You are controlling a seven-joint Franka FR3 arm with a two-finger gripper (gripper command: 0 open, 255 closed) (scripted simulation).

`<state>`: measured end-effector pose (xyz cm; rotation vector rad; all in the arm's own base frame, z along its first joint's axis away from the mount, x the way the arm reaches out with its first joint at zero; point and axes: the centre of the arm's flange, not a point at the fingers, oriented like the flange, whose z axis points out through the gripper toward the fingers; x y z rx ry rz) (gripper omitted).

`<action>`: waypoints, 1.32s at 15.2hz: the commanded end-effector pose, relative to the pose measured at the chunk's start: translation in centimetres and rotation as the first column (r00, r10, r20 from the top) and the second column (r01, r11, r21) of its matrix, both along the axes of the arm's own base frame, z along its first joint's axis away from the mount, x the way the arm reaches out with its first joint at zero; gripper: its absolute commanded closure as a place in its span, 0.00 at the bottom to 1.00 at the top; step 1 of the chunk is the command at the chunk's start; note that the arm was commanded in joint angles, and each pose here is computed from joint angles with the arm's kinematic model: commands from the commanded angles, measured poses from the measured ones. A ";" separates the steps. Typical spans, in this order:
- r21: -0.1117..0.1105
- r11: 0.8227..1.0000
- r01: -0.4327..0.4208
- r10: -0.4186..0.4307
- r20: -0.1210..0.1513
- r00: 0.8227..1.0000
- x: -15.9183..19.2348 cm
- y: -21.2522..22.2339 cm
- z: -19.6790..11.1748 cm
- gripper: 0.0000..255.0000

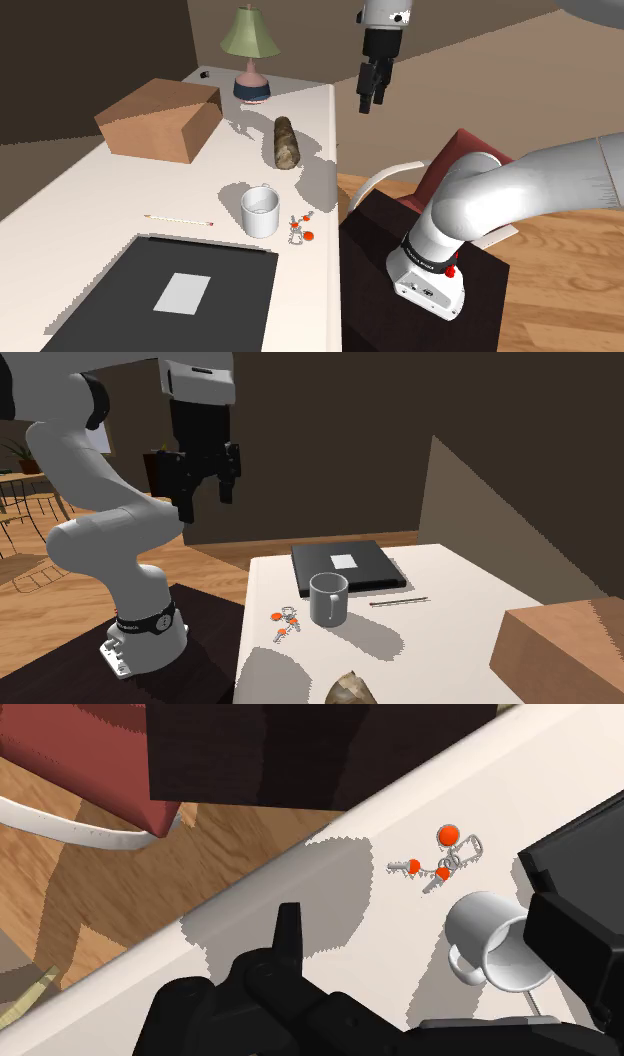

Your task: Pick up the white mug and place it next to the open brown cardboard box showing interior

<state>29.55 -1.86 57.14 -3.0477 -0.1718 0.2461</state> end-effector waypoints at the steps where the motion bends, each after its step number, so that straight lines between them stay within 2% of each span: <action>1: 0.000 1.000 0.000 0.000 0.000 1.000 0.0 0.0 0.0 0.00; 20: -0.059 0.998 0.032 -0.028 0.067 0.997 6.7 19.7 -14.4 0.00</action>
